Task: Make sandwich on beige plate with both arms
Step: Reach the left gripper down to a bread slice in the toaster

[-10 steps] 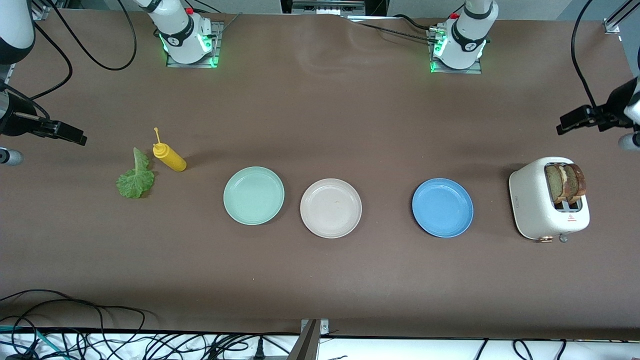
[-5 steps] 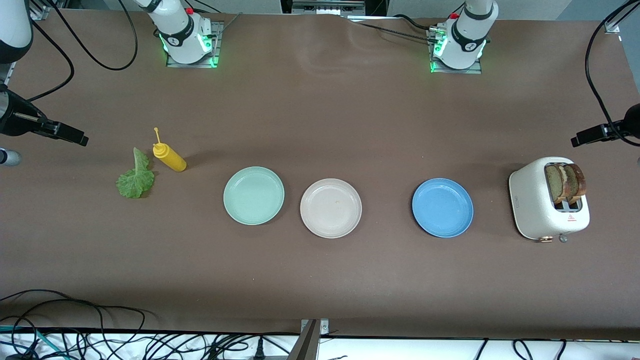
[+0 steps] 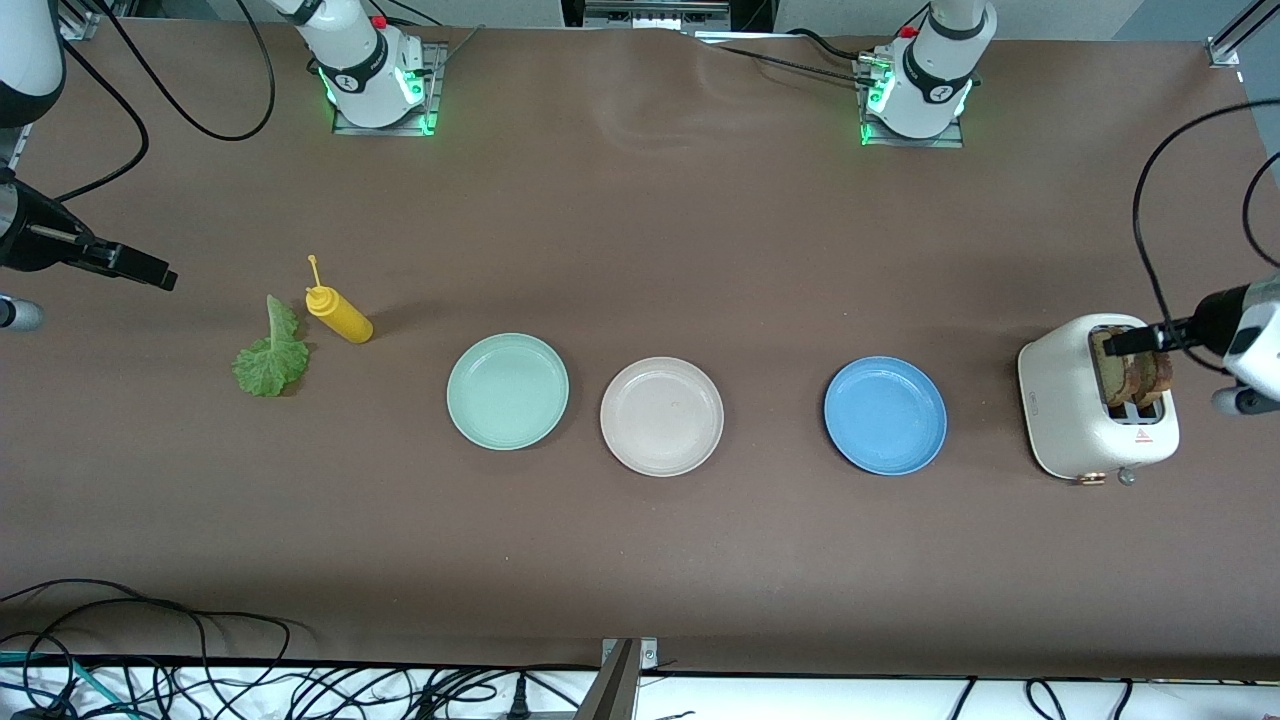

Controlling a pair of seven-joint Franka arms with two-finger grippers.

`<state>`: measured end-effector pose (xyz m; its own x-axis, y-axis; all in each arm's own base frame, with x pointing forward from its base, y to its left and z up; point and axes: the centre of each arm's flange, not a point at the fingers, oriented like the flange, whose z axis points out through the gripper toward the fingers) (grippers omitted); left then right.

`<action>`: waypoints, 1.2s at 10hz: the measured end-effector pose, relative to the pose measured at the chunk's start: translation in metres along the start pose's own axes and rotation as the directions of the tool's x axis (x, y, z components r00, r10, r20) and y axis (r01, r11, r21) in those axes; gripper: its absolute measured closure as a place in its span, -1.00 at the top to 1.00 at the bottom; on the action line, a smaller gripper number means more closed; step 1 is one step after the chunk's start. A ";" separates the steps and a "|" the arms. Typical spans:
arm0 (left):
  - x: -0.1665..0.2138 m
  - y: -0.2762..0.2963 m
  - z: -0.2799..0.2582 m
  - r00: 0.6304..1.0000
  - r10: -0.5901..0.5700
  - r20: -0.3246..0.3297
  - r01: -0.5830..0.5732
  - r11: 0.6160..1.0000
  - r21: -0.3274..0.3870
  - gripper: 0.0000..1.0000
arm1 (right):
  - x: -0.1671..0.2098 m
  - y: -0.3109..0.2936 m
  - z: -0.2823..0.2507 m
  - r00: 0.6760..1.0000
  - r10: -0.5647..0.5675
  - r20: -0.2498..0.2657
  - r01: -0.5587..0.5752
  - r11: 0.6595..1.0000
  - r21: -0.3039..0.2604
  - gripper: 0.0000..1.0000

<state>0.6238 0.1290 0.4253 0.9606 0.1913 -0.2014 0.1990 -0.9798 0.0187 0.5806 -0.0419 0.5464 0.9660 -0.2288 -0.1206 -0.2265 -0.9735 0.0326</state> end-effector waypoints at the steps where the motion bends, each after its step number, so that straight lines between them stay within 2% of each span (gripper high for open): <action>1: 0.007 -0.002 0.010 1.000 0.002 0.002 -0.003 1.000 0.012 1.00 | 0.000 0.000 0.000 1.000 0.000 0.001 0.000 1.000 0.000 1.00; 7: 0.022 -0.016 0.058 0.997 -0.012 0.072 0.011 1.000 0.021 0.96 | 0.000 0.000 0.000 1.000 0.000 0.002 0.000 1.000 0.000 1.00; 12: 0.023 -0.018 0.061 0.996 -0.014 0.085 0.012 1.000 0.025 -0.39 | 0.000 0.000 0.000 1.000 0.000 0.002 0.000 1.000 0.000 1.00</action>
<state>0.6300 0.1473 0.3604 0.9378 0.1998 -0.2840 0.2059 -0.9785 -0.0087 0.5804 -0.0419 0.5463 0.9658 -0.2288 -0.1223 -0.2265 -0.9735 0.0328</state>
